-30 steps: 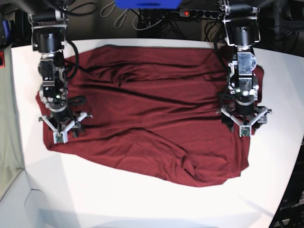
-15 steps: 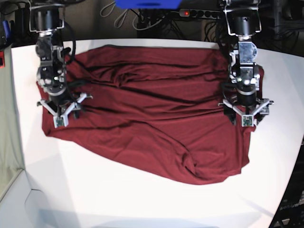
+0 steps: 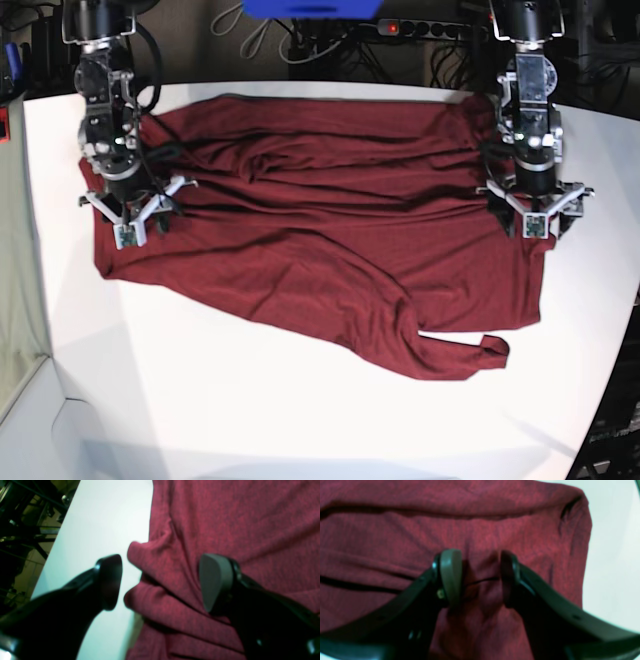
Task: Layout the t-shirt on the table in an organized manner, then fold the t-shirt properly
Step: 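Pull the shirt sides outward with both grippers to widen it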
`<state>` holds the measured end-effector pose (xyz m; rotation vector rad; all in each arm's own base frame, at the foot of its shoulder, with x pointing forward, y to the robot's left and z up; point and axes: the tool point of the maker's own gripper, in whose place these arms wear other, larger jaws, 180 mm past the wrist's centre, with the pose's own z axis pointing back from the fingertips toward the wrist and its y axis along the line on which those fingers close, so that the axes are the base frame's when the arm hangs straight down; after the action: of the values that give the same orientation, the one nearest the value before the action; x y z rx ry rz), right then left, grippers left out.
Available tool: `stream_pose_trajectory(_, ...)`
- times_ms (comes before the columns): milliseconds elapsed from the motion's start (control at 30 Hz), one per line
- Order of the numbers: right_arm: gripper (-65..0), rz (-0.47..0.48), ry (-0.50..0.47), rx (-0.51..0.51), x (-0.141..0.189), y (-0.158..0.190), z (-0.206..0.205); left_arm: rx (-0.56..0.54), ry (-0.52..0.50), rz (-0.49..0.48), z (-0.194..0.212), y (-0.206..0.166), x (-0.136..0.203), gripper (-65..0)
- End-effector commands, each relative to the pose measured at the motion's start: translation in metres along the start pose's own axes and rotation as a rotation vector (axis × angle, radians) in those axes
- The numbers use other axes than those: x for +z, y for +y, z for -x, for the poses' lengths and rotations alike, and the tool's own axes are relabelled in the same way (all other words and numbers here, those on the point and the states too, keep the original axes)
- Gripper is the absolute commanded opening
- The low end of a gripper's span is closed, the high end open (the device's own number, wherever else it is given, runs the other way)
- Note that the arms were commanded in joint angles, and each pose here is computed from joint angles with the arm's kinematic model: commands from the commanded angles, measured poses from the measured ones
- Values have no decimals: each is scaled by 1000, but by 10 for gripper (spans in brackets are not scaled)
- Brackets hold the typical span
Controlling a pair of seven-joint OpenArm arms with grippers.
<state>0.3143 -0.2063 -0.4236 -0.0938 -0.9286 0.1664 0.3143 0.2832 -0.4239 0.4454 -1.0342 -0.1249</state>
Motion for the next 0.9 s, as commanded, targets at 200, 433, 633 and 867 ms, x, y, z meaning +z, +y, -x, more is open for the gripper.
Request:
stream_pose_trajectory(200, -421, 3, -165, 36, 18, -1, -65, -30, 103, -13, 24, 11, 3, -181)
stream_pose_trajectory(433, -417, 8, -190, 43, -9, -5, -120, -16, 107, -38, 26, 20, 2, -180)
stream_pose_trajectory(633, -416, -113, -53, 160, -53, 26, -134, -13, 101, -34, 22, 17, 1, -179)
stream_pose_trajectory(867, -334, -169, 8, 230, -75, 46, -132, -10, 98, -33, 21, 16, 1, -179)
